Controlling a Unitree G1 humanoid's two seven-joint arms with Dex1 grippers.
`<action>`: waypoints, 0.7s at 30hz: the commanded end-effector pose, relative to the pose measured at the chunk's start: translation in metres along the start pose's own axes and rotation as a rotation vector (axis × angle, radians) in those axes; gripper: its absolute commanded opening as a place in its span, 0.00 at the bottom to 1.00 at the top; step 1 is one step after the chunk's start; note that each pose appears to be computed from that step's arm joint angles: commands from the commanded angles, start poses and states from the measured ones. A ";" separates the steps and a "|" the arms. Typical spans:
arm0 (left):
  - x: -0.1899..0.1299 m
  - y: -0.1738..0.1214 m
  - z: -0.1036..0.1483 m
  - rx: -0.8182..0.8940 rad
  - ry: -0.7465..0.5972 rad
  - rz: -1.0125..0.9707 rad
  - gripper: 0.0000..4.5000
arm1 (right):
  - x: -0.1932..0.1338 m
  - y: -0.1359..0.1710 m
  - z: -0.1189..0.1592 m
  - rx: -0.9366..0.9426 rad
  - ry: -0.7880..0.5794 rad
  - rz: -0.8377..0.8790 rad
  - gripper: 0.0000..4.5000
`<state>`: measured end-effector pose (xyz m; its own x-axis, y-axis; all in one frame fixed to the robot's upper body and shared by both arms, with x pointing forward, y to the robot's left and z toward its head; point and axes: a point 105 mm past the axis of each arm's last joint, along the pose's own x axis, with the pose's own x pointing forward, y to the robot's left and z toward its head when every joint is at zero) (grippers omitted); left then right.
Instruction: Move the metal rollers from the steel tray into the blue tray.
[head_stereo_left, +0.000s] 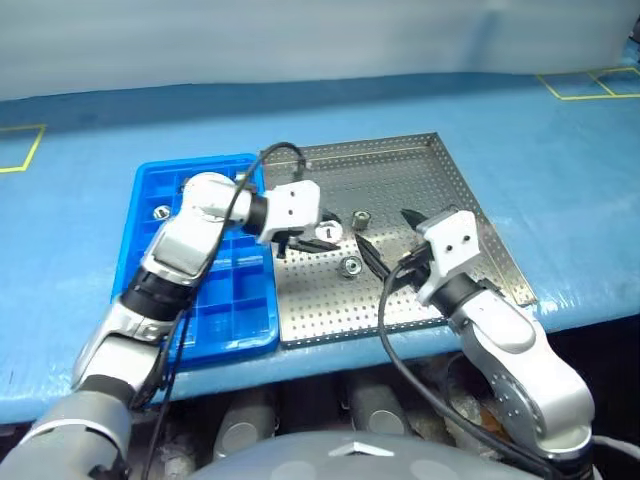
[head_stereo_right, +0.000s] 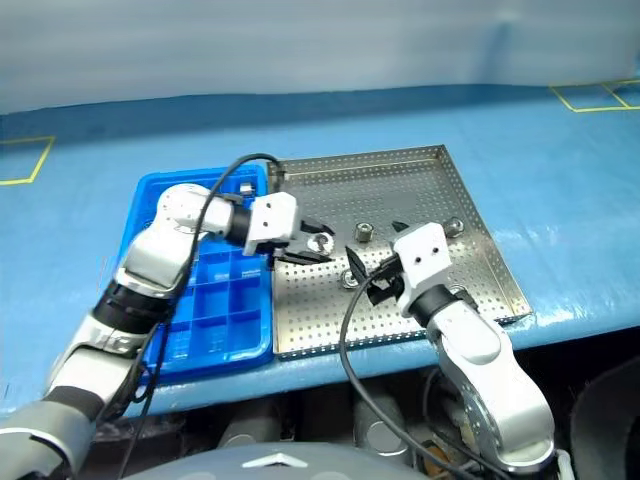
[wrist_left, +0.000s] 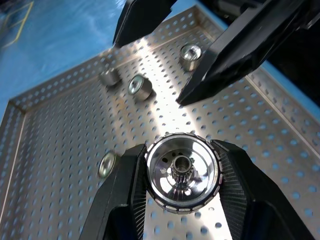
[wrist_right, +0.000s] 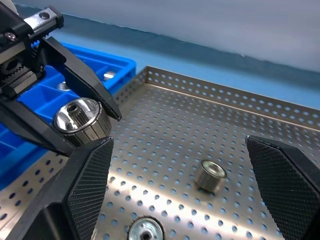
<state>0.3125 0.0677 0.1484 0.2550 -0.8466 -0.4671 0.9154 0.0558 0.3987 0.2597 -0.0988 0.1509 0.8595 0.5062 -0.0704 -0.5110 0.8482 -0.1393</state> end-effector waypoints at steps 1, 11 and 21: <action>-0.035 0.012 -0.001 -0.014 0.033 0.173 0.38 | 0.014 0.011 0.009 -0.019 -0.033 0.091 1.00; -0.127 0.001 -0.082 -0.227 0.380 0.574 0.38 | 0.053 0.056 0.012 -0.049 -0.065 0.341 1.00; -0.142 -0.013 -0.122 -0.342 0.496 0.771 0.38 | 0.055 0.072 0.004 -0.057 -0.061 0.434 1.00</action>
<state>0.2980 0.2470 0.1025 0.8143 -0.2397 -0.5286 0.5164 0.7148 0.4715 0.2729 -0.0124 0.1295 0.5737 0.8095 -0.1248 -0.8180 0.5585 -0.1379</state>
